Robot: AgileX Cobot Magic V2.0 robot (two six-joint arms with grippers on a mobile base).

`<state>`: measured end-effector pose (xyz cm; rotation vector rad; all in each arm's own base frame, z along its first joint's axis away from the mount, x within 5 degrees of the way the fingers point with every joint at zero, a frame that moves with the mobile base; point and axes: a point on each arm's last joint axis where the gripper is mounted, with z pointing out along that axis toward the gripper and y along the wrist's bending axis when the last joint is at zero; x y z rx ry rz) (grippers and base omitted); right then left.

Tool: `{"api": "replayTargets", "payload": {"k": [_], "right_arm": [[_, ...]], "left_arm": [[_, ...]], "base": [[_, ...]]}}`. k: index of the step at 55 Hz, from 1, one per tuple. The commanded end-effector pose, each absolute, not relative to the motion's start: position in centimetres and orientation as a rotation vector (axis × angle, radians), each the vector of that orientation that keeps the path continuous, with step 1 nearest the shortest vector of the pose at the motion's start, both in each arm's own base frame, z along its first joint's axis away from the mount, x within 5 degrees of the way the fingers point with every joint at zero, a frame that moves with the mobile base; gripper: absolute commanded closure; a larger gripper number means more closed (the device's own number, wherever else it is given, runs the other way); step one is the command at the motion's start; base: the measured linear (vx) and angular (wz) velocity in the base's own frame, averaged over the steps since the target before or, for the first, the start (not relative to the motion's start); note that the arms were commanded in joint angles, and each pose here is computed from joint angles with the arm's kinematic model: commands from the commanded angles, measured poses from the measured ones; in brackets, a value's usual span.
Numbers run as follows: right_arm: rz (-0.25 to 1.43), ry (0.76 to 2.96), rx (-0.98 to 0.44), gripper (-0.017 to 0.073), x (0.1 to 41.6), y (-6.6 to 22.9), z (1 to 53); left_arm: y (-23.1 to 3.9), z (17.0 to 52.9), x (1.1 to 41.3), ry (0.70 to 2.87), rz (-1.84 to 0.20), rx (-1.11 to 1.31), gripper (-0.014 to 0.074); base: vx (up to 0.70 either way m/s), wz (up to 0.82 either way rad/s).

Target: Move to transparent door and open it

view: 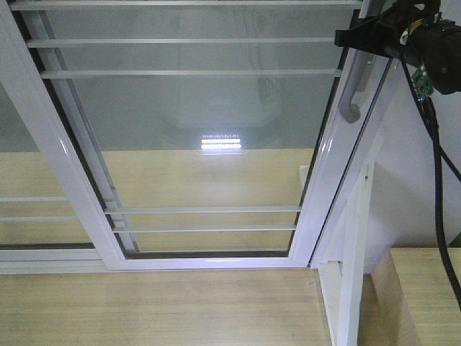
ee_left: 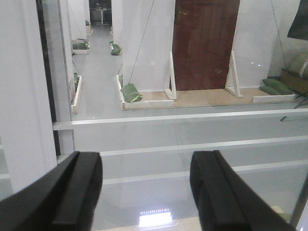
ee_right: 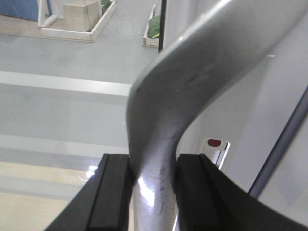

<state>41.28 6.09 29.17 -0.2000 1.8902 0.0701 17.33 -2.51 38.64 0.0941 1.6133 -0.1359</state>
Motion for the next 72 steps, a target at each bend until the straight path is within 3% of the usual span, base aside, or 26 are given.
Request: {"api": "replayTargets", "payload": {"k": [1,10,11,21,34,47,63,72], "right_arm": [[0.166,1.676,-0.284,0.0566,39.4,10.0,34.3],[0.201,1.670,-0.323,0.0565,38.9,11.8,34.3],[0.226,1.667,-0.352,0.0565,38.4,13.2,34.3],[0.233,1.693,-0.378,0.0565,37.9,14.1,34.2],[0.208,1.726,-0.355,0.0565,36.2,13.1,36.3],[0.220,1.615,-0.346,0.0565,32.1,11.7,39.6],[0.220,1.545,-0.392,0.0565,24.7,9.3,37.6],[0.188,1.538,-0.425,0.0565,22.5,8.5,36.8]], "left_arm": [[-2.5,40.7,17.0,1.488,-0.155,0.078,0.0070],[-2.5,40.7,17.0,1.488,-0.155,0.078,0.0070],[-2.5,40.7,17.0,1.489,-0.155,0.078,0.0070],[-2.5,40.6,17.0,1.498,-0.155,0.079,0.0070],[-2.6,40.0,17.1,1.562,-0.153,0.087,0.0070],[-2.7,39.3,17.8,1.615,-0.146,0.097,0.0070],[-3.8,36.2,22.2,1.741,-0.149,0.118,0.0070],[-5.8,35.0,25.0,1.659,-0.175,0.174,0.0070]], "base": [[0.00,0.00],[0.00,0.00],[0.00,-0.01],[0.00,0.00],[0.00,0.00],[0.00,0.00],[0.00,0.00],[0.00,0.00]]}}
